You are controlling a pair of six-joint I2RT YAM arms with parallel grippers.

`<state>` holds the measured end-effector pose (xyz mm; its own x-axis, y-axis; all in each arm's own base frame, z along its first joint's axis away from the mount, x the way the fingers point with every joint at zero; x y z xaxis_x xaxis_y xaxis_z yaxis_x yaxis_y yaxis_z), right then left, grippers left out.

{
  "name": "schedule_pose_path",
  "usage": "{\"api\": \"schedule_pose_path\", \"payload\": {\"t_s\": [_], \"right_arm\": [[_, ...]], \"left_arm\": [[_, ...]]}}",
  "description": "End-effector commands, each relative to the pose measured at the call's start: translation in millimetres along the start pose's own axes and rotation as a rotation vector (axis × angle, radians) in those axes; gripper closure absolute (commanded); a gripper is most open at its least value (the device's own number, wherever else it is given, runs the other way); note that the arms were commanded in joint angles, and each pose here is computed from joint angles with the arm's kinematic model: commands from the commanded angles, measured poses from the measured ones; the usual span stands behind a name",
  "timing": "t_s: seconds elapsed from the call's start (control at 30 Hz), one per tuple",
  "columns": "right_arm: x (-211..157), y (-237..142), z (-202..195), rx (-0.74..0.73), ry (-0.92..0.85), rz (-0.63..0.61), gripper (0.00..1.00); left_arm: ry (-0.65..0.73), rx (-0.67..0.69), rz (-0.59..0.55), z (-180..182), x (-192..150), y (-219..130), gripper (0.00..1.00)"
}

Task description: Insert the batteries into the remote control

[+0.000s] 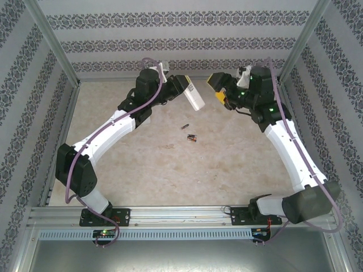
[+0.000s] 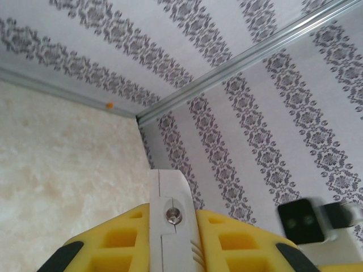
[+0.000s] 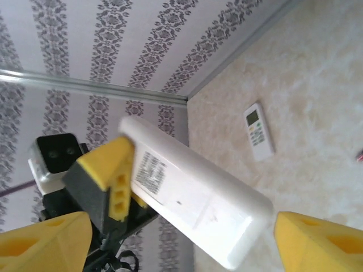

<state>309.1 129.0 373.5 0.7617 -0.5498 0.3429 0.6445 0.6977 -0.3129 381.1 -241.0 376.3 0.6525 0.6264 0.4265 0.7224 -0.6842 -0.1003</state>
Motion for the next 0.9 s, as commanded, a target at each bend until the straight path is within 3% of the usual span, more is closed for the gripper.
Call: {"api": "schedule_pose_path", "payload": {"t_s": [0.0,0.37,0.67,0.8,0.87], "right_arm": [[-9.5,7.4,-2.0,0.092,0.160,0.027,0.20],[-11.6,32.9,12.0,0.258,0.127,0.085,0.31],[-16.0,40.7,4.0,0.251,0.138,0.098,0.66],[-18.5,37.9,-1.5,0.233,0.133,0.083,0.73],[-19.2,36.7,-2.8,0.231,0.135,0.078,0.71]], "left_arm": [[0.101,-0.162,-0.142,-40.6,22.7,-20.7,0.97],[0.031,-0.185,-0.133,-42.2,23.5,-17.2,0.99],[-0.028,-0.197,-0.146,-45.3,26.9,-20.1,1.00],[-0.062,-0.227,-0.175,-48.0,33.0,-23.7,1.00],[-0.080,-0.246,-0.185,-49.4,35.7,-25.2,1.00]]}}
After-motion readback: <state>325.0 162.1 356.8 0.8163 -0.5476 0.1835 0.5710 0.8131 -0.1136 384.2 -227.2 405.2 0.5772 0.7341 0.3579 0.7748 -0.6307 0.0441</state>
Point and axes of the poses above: each hand's point on the last joint's axis, 136 mm out from that joint toward the fingers, its own y axis out along the fingers, its own z axis along the line the jaws close on, x = y × z, the point moved 8 cm from there along -y, back along the fingers, and after that the axes turned 9 degrees about -y, right-handed, at the moved point
